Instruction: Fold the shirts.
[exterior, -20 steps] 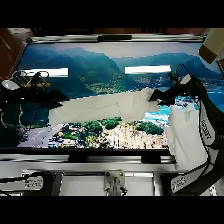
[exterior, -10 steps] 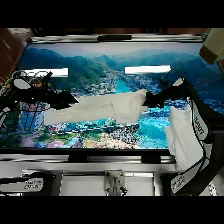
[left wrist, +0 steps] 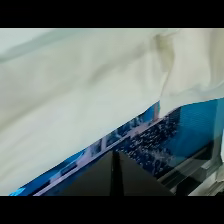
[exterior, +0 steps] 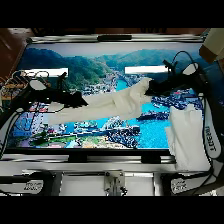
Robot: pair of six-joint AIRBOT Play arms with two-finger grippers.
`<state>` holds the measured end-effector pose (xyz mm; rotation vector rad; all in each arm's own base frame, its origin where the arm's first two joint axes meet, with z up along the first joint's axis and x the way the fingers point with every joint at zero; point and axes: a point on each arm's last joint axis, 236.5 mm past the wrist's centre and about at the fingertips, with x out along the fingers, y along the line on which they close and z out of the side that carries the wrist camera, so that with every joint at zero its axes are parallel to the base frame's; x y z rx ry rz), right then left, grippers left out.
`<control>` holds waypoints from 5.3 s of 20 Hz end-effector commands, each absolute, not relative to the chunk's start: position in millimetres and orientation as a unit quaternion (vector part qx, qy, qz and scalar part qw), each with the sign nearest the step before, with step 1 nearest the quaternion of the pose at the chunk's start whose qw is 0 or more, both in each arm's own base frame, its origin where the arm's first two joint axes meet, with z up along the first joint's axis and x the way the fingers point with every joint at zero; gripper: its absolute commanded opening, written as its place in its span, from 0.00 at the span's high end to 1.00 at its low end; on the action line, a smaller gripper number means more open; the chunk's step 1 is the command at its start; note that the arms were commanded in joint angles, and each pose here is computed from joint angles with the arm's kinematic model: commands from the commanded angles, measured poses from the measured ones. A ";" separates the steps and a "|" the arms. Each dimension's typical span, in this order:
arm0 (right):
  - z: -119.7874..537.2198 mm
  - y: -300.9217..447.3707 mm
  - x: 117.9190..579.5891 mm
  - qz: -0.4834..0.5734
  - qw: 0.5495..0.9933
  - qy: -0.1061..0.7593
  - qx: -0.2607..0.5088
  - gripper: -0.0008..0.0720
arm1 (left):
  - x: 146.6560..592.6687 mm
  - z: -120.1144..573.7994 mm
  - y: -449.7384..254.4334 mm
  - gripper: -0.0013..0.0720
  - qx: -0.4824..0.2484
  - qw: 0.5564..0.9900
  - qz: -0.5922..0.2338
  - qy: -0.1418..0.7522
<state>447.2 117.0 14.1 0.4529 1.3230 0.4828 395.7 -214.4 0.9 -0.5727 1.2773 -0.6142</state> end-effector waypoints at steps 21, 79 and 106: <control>216.9 128.6 345.4 0.238 0.821 0.482 0.193 0.90 | 357.5 -14.5 -407.2 0.95 -0.267 0.666 -0.363 0.595; 177.6 -72.1 357.0 -0.020 0.845 0.474 0.247 0.90 | 396.5 180.4 -74.4 0.95 -0.119 0.885 -0.160 0.421; 17.2 -120.5 68.1 -0.314 0.547 0.754 0.185 0.24 | 390.2 176.4 -78.8 0.95 -0.075 0.882 -0.188 0.426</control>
